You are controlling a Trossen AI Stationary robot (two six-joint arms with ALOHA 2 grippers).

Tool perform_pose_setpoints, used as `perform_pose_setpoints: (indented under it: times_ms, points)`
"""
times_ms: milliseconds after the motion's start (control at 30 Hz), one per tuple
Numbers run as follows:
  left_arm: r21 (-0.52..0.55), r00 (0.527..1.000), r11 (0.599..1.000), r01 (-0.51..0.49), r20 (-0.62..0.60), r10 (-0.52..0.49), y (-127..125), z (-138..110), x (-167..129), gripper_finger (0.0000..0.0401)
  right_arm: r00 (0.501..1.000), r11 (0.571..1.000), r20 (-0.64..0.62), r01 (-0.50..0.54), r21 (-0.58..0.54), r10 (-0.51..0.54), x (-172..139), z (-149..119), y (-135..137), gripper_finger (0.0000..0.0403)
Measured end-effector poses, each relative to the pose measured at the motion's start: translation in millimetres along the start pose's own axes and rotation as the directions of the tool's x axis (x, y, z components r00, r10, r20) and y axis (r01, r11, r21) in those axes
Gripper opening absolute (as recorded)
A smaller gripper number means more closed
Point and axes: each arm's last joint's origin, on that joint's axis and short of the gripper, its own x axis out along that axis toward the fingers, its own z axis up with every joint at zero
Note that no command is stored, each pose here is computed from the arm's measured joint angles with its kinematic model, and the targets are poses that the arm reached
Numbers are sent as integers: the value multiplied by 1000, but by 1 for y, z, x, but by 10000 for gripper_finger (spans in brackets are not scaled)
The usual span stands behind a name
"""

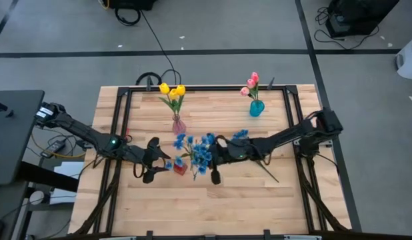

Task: Sort flowers into vase by color
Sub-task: Put the left blue flowers into the red vase

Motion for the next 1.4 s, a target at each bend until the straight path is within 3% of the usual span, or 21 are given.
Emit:
perform_pose_setpoints:
  times_ms: [467, 800, 1233, 1400]
  points:
    - [31, 996, 998, -53, -68, 55, -4, -14, 26, 255, 1000, 989, 12, 30, -147, -28, 50, 10, -11, 16]
    - [92, 989, 988, -126, -63, 132, -10, -22, 40, 255, 999, 993, -31, 19, -120, -23, 55, 8, -28, 16]
    - [92, 983, 980, -174, -48, 179, -12, -28, 55, 255, 991, 999, -133, -15, -35, 10, 69, -26, -34, 17]
    - [88, 983, 980, -177, -38, 181, -12, -27, 55, 255, 982, 999, -187, -11, -35, 5, 70, -35, -33, 45]
